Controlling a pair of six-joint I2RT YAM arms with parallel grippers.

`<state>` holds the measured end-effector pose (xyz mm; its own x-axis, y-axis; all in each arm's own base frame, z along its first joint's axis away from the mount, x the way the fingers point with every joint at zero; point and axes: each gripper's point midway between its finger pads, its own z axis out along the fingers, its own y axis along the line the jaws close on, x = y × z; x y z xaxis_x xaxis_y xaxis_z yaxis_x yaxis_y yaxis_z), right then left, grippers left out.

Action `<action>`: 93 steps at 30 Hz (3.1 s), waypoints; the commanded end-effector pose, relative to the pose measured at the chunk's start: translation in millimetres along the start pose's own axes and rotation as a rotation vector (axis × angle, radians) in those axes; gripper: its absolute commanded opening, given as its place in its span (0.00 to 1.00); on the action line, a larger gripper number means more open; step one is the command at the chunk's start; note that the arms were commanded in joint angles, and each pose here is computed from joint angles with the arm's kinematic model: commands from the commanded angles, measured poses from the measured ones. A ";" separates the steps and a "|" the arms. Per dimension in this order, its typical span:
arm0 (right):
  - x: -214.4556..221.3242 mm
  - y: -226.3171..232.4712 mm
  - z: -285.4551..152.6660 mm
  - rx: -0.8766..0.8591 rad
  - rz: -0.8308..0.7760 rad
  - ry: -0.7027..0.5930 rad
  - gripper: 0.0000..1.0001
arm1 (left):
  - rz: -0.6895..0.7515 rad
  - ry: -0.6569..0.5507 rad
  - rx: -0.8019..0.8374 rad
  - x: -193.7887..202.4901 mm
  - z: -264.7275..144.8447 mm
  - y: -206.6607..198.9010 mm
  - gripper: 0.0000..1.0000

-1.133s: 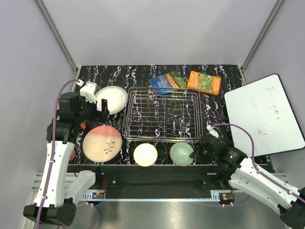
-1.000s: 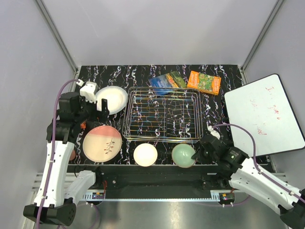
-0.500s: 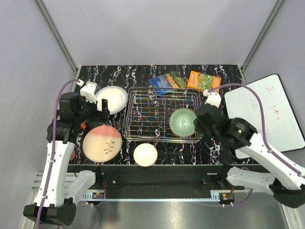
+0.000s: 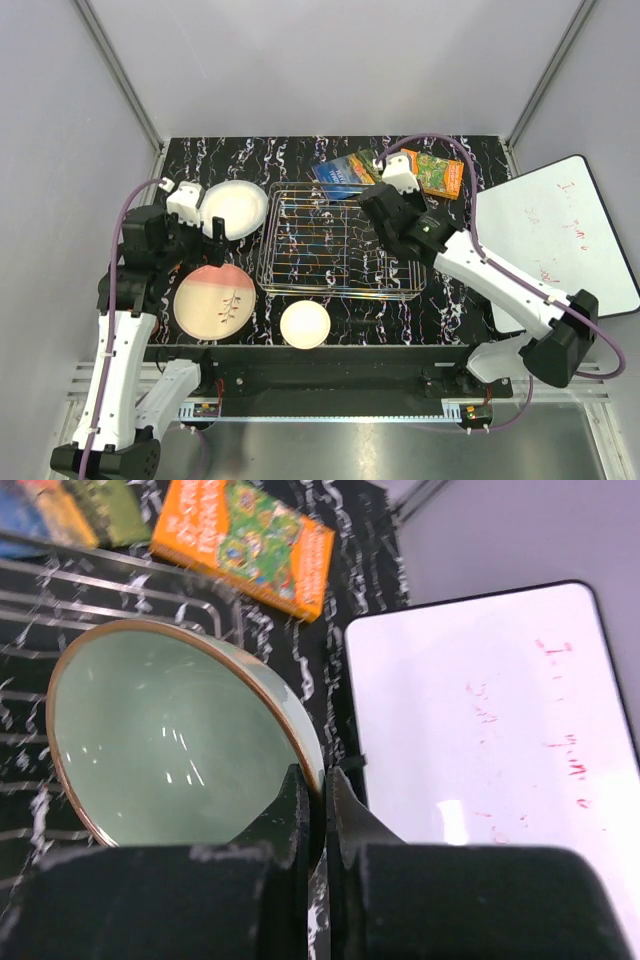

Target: Load the mixed dishes into the dish rack

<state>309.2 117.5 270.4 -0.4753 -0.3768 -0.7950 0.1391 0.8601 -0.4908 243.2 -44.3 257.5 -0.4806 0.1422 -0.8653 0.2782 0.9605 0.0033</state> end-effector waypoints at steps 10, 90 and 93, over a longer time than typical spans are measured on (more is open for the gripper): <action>-22.2 5.9 59.4 0.164 -0.080 -0.025 0.00 | 0.024 -0.048 -0.013 -4.4 -3.8 2.2 0.99; 30.4 -35.2 -43.2 -0.194 0.691 0.080 1.00 | 1.057 0.434 0.738 141.1 -28.8 -193.8 0.99; 28.6 -41.4 -45.4 -0.186 0.701 0.068 1.00 | 1.135 0.479 0.853 162.7 -45.5 -204.1 0.99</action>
<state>250.9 98.1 263.1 -0.4543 0.2533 -0.8541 0.2395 0.9581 0.1568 99.5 -195.8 146.4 0.0359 0.9340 -0.3555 0.9829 0.0313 0.1814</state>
